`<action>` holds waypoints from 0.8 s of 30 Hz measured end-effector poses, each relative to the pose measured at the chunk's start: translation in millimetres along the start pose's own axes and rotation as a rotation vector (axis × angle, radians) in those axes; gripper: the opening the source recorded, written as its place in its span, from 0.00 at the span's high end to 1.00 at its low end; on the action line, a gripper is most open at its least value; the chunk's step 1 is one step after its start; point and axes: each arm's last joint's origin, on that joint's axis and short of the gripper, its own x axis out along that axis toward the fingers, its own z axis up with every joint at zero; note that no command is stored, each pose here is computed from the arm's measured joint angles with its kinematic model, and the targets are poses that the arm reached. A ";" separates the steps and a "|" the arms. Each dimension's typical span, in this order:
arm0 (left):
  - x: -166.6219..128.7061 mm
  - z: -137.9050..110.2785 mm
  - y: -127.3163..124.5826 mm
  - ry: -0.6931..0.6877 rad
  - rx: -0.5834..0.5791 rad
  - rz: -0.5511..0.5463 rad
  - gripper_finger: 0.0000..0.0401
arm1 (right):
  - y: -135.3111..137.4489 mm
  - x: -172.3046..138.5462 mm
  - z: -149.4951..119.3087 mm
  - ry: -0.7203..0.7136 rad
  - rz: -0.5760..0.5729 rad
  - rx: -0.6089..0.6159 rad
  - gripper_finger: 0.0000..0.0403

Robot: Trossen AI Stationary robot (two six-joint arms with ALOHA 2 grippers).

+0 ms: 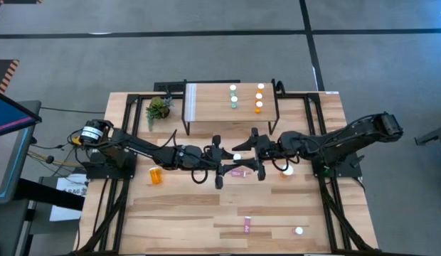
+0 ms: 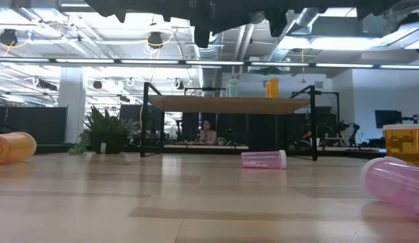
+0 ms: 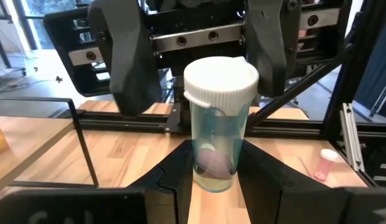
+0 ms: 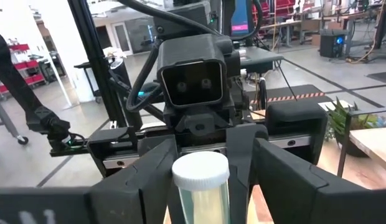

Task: Pick and place medicine bottles onto shelf by color
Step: Put the blue pill bottle on the shelf aligned with the other blue pill bottles

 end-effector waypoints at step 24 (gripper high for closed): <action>-0.1 -1.9 -0.1 0.017 0.002 0.010 0.69 | -2.9 -0.1 -1.9 0.026 -0.004 -0.026 0.67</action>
